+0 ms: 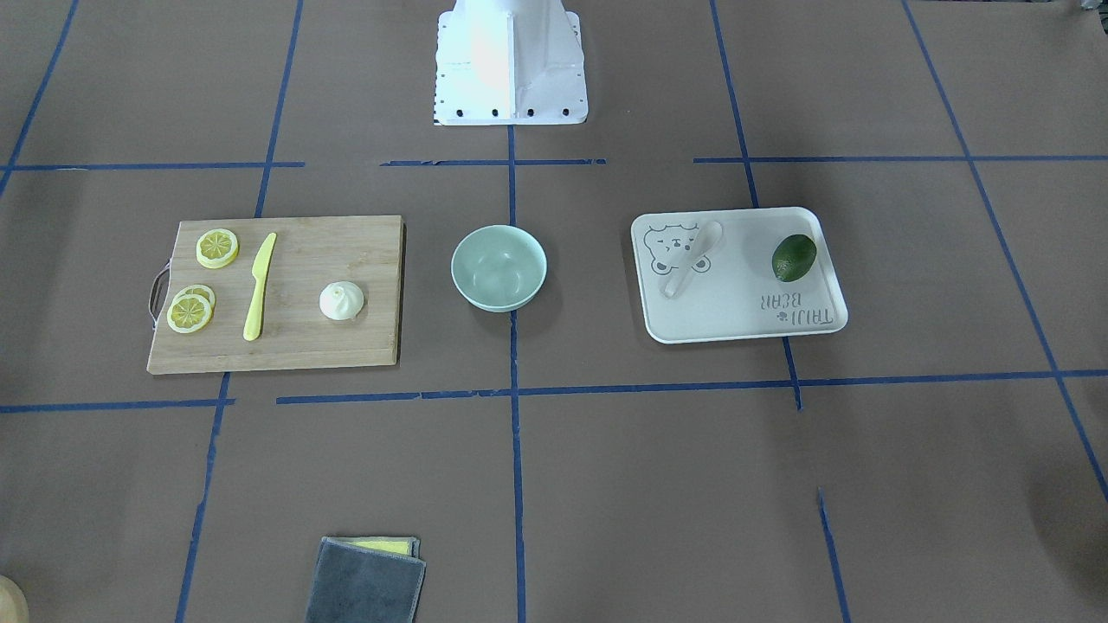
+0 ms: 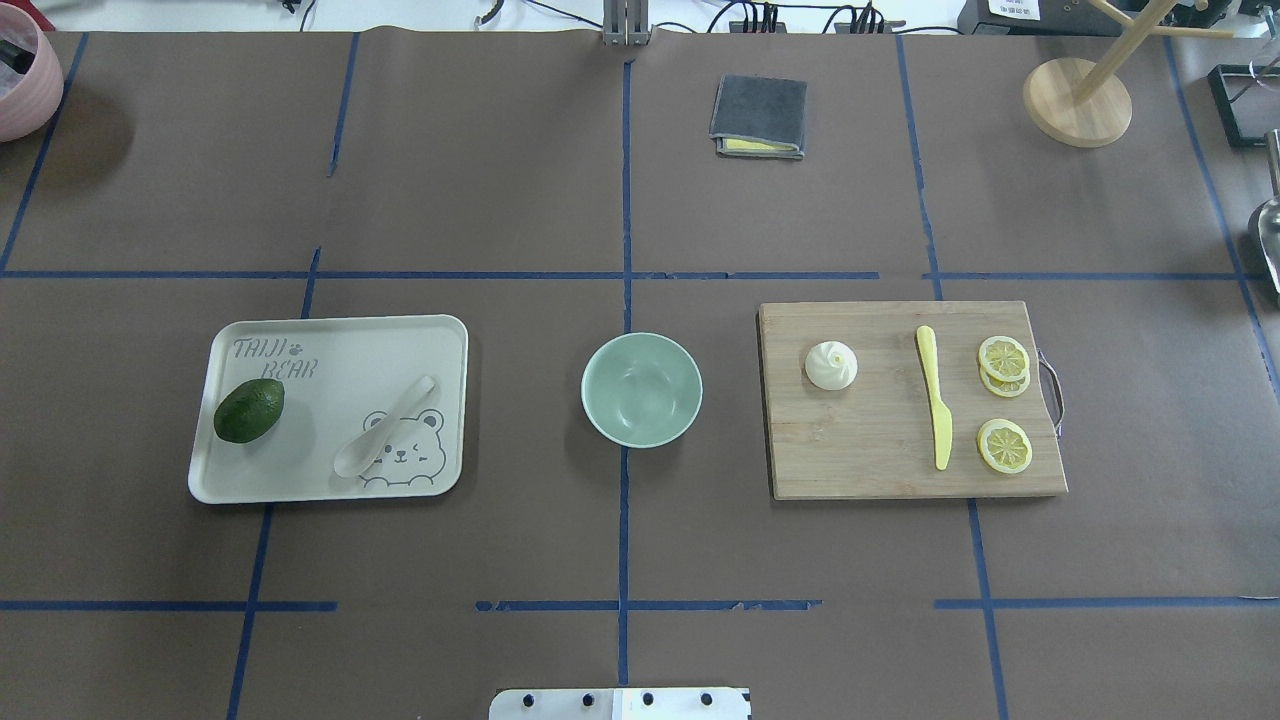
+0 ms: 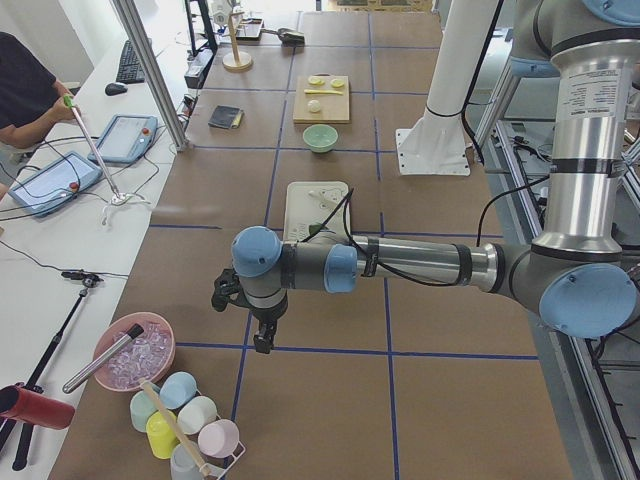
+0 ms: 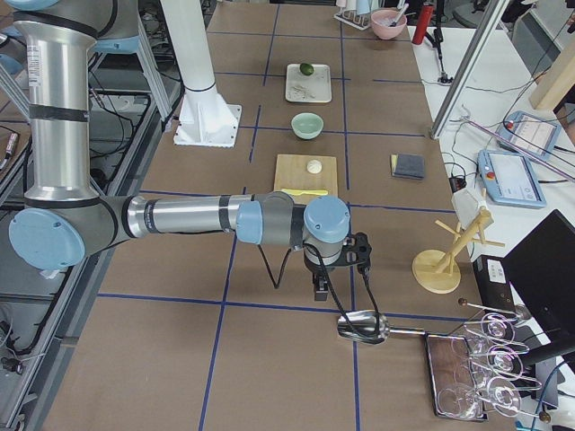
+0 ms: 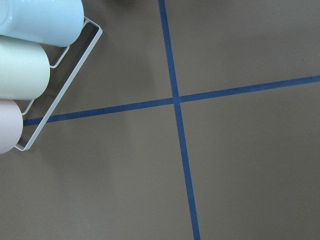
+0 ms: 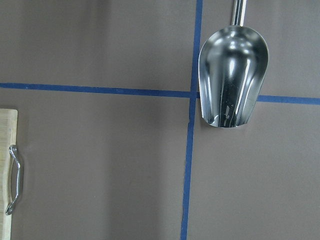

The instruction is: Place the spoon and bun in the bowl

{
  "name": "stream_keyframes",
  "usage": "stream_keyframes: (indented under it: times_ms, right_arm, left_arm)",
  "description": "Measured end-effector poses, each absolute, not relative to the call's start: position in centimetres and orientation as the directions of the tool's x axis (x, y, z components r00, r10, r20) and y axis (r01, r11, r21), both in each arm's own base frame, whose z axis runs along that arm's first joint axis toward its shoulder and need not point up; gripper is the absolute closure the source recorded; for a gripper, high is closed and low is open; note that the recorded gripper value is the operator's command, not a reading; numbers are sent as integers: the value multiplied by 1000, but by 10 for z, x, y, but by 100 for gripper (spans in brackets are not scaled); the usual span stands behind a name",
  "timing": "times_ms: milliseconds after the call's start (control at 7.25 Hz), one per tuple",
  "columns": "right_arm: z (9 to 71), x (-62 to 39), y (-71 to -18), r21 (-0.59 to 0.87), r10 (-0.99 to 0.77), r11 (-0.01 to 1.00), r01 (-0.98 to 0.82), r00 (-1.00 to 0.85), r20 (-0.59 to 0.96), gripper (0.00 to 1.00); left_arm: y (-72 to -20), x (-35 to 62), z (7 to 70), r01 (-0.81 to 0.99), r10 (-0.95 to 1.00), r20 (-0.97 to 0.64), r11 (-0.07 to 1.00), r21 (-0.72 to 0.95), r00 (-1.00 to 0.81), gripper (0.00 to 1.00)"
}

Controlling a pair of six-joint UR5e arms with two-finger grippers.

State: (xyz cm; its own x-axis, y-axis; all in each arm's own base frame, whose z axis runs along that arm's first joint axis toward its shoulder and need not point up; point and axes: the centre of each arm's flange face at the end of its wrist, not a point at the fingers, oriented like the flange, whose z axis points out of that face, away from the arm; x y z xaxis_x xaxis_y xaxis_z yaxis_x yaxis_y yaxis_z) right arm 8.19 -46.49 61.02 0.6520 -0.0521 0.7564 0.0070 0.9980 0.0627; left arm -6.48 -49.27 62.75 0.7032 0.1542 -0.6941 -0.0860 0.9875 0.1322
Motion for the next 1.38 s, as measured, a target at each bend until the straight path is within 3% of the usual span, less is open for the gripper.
stream_keyframes:
  times_ms: [690, 1379]
  right_arm:
    - [601, 82, -471, 72, -53, 997, -2, 652, 756, 0]
    - [573, 82, -477, 44, 15, 996, -75, 649, 761, 0]
  left_arm:
    - [-498, -65, 613, -87, 178, -689, 982, 165, 703, 0]
    - [-499, -11, 445, -30, 270, -683, 939, 342, 678, 0]
